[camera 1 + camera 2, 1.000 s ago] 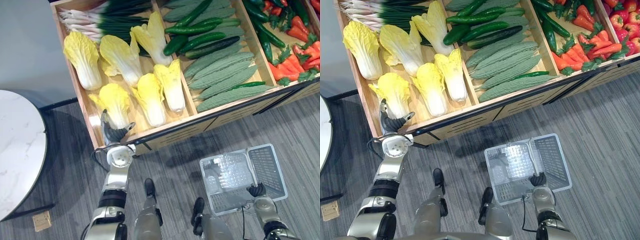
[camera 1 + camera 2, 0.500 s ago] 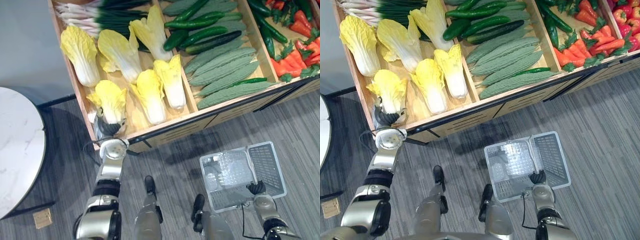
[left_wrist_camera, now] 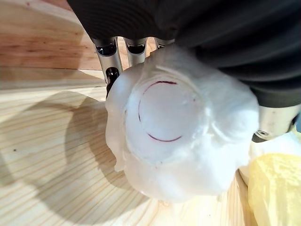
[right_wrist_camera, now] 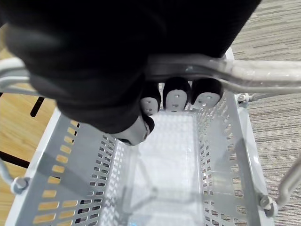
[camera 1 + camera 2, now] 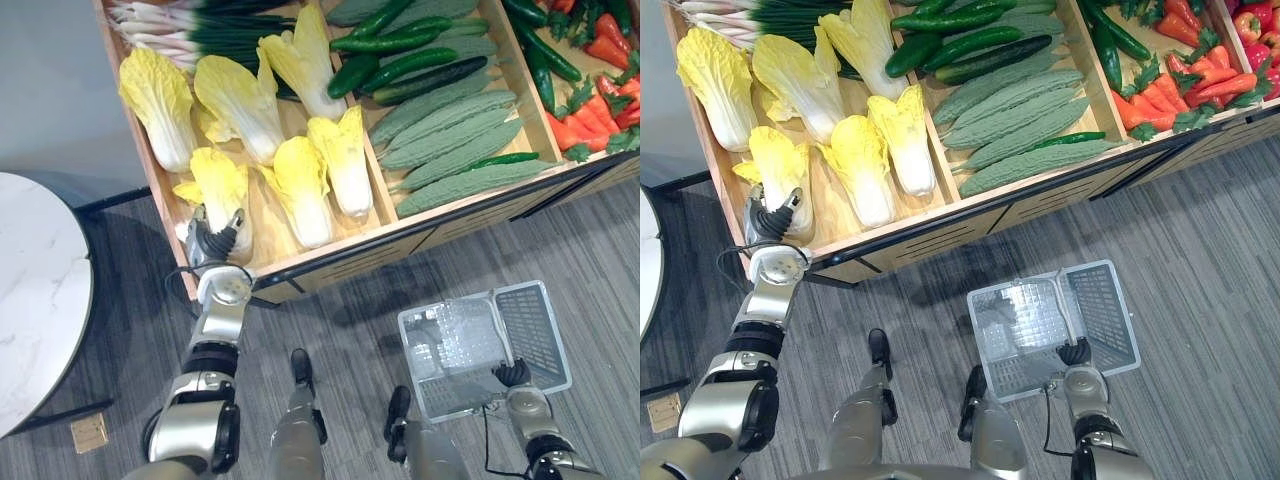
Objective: Pick vegetable in the basket
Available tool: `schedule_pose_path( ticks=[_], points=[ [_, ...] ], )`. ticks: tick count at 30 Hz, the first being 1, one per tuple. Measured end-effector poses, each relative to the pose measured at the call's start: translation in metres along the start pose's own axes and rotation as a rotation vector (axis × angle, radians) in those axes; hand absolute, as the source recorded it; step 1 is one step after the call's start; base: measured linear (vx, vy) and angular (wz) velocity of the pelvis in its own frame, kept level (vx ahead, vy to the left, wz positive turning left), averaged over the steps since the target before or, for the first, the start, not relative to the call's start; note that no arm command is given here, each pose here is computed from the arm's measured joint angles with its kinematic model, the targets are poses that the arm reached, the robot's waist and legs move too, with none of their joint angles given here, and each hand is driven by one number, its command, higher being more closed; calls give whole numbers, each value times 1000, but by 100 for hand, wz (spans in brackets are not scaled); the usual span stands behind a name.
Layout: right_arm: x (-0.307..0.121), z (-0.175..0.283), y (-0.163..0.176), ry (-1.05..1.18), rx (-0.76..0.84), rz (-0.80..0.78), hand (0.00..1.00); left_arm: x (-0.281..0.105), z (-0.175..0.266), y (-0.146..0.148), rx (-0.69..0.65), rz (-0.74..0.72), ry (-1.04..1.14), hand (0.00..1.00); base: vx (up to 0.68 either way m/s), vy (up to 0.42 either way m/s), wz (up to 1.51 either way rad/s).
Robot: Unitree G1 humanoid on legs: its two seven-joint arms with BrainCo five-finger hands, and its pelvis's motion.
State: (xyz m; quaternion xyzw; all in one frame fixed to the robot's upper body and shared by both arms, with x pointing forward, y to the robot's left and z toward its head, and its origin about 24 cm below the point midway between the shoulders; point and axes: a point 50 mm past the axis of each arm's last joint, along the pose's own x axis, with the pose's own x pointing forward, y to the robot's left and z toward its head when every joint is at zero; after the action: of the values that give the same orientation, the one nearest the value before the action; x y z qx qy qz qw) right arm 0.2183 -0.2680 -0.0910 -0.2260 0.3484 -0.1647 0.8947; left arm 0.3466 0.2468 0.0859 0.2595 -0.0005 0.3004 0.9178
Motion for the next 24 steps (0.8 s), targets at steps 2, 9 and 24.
schedule_pose_path(
  ticks=[2, 9, 24],
  points=[
    [0, 0, 0, 0, -1, 1, 100, 0, -2, -1, -2, -7, 11, 100, 0, 0, 0],
    [1, -1, -5, 5, -1, -4, 100, -9, -10, -1, -30, -52, 15, 100, -10, 15, 2],
    [0, -11, -16, 32, 0, -29, 100, -47, -1, 7, -86, -46, -103, 100, 2, 11, 6]
  ],
)
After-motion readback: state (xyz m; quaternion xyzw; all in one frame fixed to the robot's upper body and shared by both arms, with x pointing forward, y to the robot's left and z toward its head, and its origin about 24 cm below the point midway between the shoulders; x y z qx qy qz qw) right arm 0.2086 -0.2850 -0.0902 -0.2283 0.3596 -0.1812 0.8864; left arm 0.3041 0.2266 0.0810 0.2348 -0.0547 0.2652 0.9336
